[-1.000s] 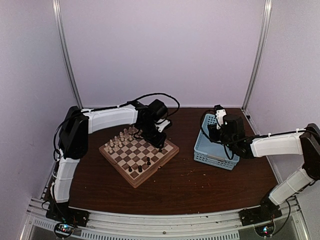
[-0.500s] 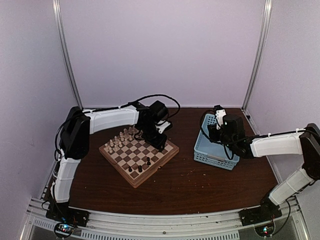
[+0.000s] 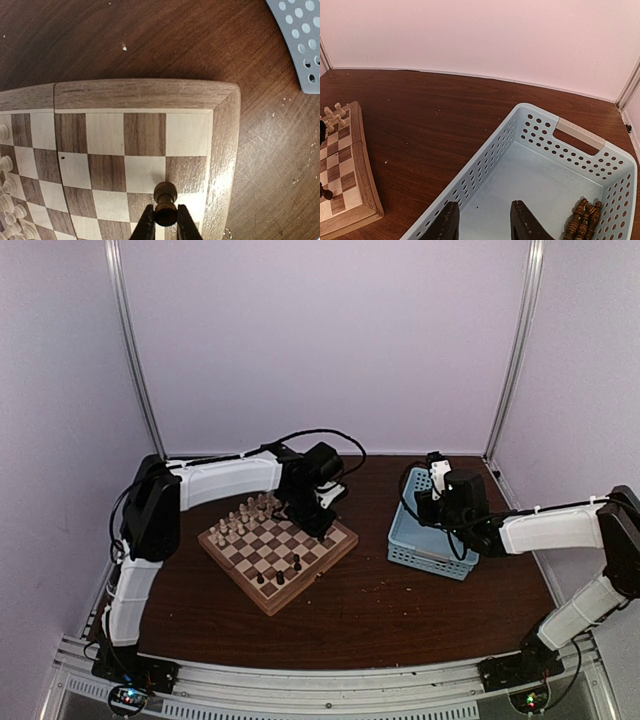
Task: Set up the chess pieces on the board
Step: Pick up the chess piece from the storage box, then place the chess piece on the chessboard.
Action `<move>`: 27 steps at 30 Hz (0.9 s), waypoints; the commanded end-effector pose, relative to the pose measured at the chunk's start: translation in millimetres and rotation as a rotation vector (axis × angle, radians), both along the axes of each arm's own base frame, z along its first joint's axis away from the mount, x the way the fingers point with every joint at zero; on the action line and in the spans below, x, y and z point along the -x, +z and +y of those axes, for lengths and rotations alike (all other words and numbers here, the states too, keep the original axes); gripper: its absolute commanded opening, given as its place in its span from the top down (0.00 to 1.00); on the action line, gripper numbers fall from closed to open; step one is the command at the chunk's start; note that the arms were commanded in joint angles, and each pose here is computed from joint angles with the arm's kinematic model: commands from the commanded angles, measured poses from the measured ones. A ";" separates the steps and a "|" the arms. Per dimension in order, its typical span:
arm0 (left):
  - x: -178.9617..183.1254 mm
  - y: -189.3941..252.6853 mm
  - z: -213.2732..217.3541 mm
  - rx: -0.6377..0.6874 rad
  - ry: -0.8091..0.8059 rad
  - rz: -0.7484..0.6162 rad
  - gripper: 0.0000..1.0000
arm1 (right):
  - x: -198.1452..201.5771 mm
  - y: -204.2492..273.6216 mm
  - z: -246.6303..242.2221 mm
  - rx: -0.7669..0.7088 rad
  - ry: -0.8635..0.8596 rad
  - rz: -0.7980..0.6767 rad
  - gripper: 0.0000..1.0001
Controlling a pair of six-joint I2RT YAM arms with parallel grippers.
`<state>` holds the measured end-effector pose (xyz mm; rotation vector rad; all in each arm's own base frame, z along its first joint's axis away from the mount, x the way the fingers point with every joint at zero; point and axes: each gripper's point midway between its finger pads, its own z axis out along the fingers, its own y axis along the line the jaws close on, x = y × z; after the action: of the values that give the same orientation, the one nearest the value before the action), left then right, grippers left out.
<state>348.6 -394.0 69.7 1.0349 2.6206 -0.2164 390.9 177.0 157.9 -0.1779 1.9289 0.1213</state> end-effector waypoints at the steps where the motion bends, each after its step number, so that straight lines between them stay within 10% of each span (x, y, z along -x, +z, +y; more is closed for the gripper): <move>1: -3.5 45.4 3.0 0.017 -0.004 -0.104 0.90 | -4.3 5.6 3.5 -0.005 -0.001 -0.005 0.63; 27: 103.4 118.9 92.4 0.292 0.104 -0.087 0.85 | -4.9 3.8 11.1 -0.014 0.030 0.022 0.62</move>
<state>261.6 -299.0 185.5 0.8146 2.4618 -0.3769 391.2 181.7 153.4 -0.2020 1.9583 0.1323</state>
